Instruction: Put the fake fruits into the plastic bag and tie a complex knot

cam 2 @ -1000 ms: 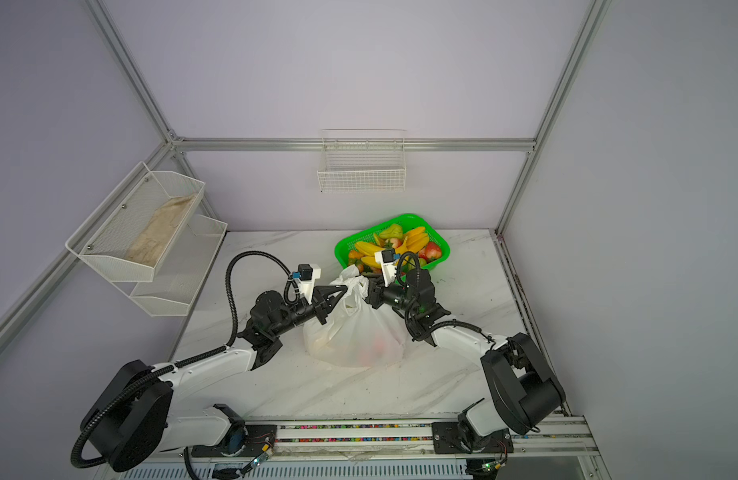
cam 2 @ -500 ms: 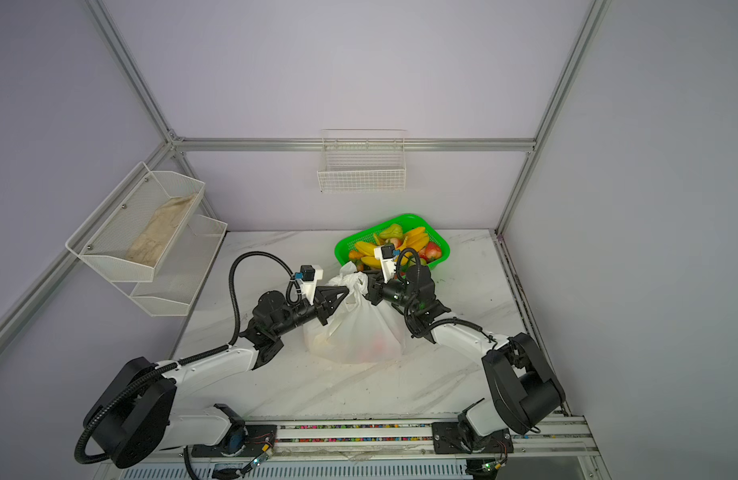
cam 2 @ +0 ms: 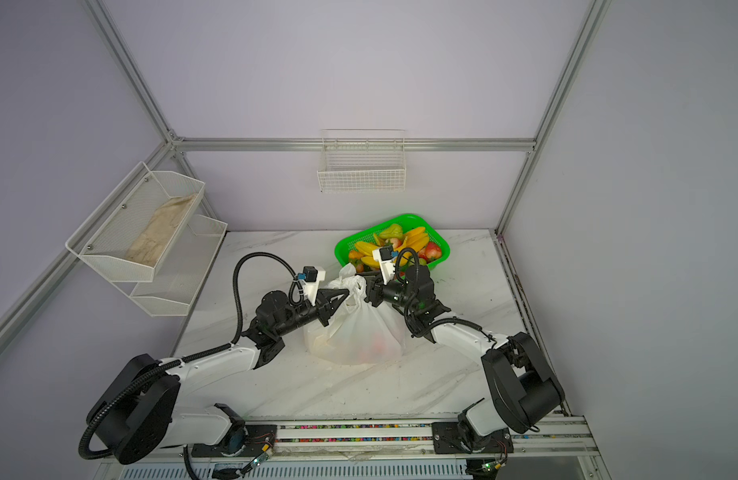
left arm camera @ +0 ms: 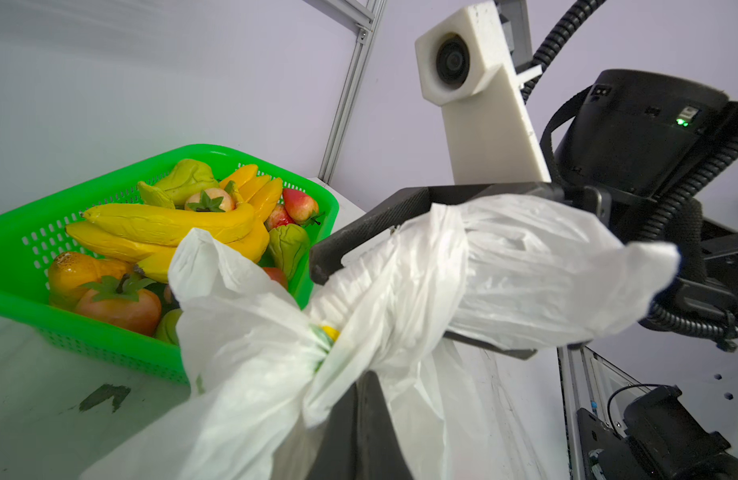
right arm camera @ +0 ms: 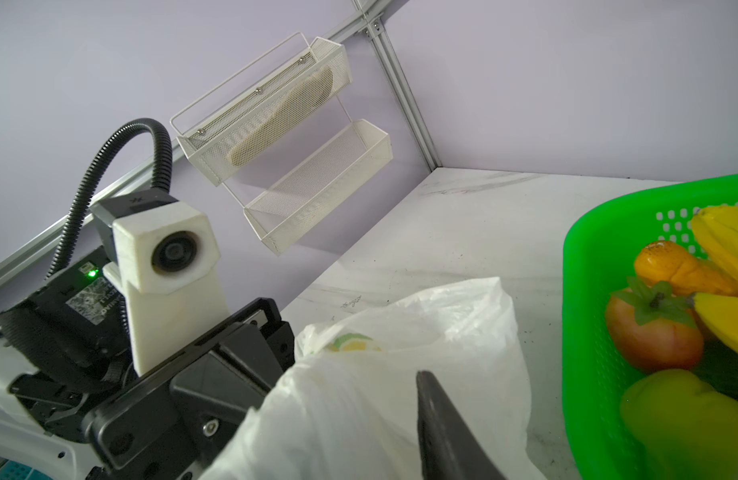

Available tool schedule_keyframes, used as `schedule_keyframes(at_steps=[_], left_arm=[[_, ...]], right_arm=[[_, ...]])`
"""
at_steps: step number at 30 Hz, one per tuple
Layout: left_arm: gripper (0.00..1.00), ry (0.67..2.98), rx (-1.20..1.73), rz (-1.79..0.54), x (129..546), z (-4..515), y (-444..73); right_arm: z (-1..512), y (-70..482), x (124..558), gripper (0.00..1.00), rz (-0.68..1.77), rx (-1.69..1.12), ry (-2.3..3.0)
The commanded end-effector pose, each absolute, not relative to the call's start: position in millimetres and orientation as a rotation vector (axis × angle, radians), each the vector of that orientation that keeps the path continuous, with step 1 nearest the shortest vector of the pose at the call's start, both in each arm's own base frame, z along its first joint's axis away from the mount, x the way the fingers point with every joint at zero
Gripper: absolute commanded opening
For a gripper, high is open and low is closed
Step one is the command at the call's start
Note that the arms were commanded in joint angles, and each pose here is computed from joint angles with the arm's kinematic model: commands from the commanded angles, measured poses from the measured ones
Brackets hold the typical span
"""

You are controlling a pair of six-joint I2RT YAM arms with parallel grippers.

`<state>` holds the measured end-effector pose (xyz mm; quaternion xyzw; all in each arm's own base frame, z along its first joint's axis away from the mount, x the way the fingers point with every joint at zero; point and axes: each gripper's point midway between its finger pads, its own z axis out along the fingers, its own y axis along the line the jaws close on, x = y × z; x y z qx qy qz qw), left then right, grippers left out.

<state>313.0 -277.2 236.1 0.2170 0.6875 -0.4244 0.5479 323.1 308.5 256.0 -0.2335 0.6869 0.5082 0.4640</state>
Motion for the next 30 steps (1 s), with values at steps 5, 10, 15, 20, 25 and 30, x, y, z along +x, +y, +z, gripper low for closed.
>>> schedule_keyframes(at_steps=[5,10,15,20,25,30], left_arm=[[0.00,1.617,0.491,-1.002,320,243,-280],[0.00,1.619,0.483,-1.007,321,242,-280],[0.00,1.612,0.479,-1.024,322,244,-282],[0.00,1.608,0.480,-1.031,322,246,-283],[0.00,1.610,0.481,-1.034,322,246,-283],[0.00,1.616,0.479,-1.020,323,244,-282]], right_arm=[[268,296,324,0.50,1.113,-0.666,1.652],[260,286,327,0.55,1.024,-0.695,1.686],[245,283,328,0.66,0.944,-0.758,1.736],[246,280,319,0.71,0.924,-0.809,1.721],[243,281,312,0.75,0.931,-0.847,1.703],[248,280,310,0.77,0.925,-0.863,1.693]])
